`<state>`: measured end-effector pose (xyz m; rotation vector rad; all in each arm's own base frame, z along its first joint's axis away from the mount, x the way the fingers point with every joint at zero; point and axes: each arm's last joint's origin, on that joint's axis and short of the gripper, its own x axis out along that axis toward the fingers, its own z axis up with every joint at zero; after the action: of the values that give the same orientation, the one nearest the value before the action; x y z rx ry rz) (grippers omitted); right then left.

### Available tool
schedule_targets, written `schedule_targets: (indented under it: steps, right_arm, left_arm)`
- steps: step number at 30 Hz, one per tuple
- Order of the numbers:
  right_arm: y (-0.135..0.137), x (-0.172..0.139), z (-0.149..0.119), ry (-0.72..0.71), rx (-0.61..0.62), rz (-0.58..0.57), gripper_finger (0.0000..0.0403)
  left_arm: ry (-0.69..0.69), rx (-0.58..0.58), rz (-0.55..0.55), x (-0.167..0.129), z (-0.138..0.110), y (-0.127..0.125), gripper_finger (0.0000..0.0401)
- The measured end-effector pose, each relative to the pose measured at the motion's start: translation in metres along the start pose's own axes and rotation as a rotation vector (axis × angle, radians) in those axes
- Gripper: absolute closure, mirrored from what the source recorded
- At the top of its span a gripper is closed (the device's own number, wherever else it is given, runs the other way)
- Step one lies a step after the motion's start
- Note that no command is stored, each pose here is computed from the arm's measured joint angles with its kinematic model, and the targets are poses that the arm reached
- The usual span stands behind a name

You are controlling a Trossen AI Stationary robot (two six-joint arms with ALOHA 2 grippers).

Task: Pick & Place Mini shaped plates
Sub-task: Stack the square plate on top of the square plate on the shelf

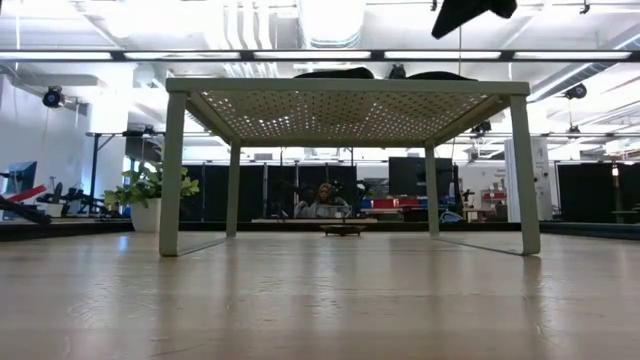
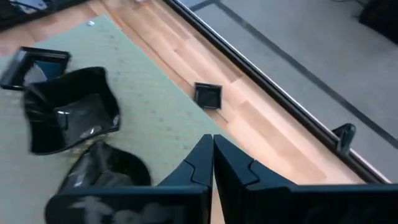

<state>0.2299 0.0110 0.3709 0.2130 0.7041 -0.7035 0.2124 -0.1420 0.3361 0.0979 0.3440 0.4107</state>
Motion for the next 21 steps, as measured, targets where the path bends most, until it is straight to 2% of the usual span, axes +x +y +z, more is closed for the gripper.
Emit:
schedule_targets:
  steps: [6, 11, 14, 17, 21]
  right_arm:
    - [-0.025, 0.021, 0.017, 0.064, -0.011, 0.051, 0.0394]
    - [-0.052, 0.039, 0.04, 0.012, -0.004, 0.121, 0.0394]
    - [-0.071, 0.051, 0.052, -0.019, 0.005, 0.211, 0.0394]
    - [-0.09, 0.067, 0.06, -0.029, 0.016, 0.251, 0.0394]
    - [-0.115, 0.097, 0.065, 0.004, 0.021, 0.21, 0.0394]
  left_arm:
    - [0.071, -0.061, 0.036, 0.023, 0.017, 0.061, 0.033]
    - [0.117, -0.084, 0.051, 0.045, 0.026, 0.121, 0.033]
    - [0.142, -0.104, 0.068, 0.061, 0.027, 0.159, 0.033]
    - [0.15, -0.125, 0.027, 0.082, 0.024, 0.196, 0.033]
    - [0.13, -0.17, -0.043, 0.108, 0.016, 0.242, 0.033]
